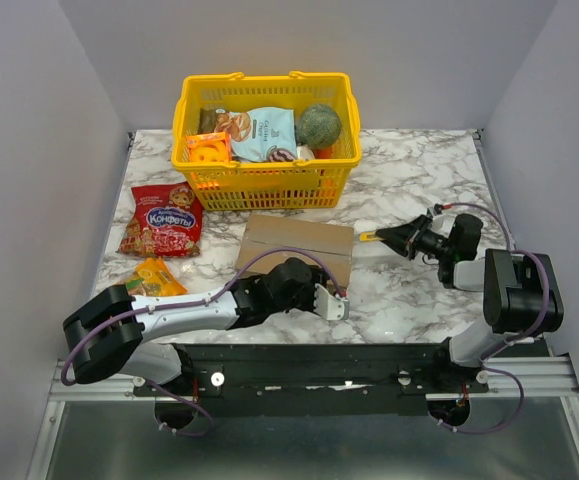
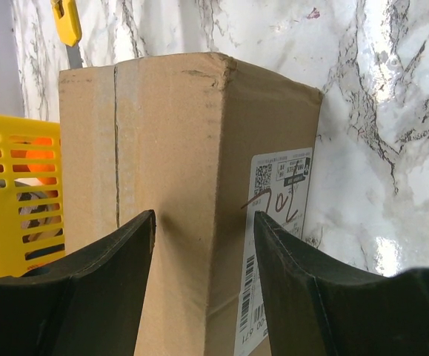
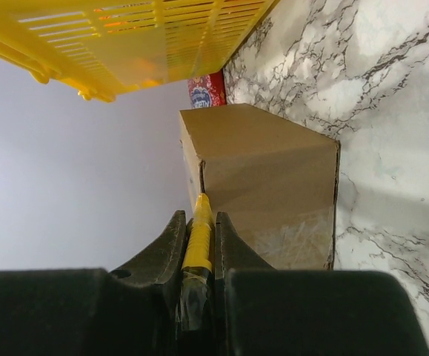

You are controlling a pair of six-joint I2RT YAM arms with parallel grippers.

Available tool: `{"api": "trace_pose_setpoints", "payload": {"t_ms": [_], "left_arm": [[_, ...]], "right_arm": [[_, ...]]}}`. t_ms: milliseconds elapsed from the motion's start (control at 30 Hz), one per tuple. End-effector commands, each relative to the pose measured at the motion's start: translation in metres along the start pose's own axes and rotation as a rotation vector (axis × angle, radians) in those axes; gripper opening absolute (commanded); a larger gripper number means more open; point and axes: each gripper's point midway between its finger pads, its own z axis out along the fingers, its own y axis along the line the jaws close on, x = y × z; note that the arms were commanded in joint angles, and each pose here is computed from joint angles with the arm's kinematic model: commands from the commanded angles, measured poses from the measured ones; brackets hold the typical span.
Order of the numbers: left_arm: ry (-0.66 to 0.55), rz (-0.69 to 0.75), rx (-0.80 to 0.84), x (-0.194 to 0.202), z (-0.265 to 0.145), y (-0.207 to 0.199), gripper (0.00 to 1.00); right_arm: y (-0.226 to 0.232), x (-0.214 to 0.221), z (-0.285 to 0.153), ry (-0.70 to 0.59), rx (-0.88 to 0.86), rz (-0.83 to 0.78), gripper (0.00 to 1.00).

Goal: Unpack the express box

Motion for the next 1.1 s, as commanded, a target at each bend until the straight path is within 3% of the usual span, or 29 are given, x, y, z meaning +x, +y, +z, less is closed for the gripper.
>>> {"api": "trace_pose_setpoints", "payload": {"t_ms": [0,467,1067], "left_arm": [[-0.002,-0.039,-0.051,-0.006,0.001,0.011,0.64],[0.042,-0.137,-0.115,-0.004,0.009,0.025,0.64],[0.057,-0.177,-0.131,-0.008,0.012,0.029,0.62]], "right_arm": [[0.001,0.01,0.0,0.026,0.0,-0.016,0.0],[-0.028,0.041,-0.016,0.027,0.146,0.019,0.0],[-0.016,0.054,-0.031,-0.024,0.188,-0.027,0.01]]}}
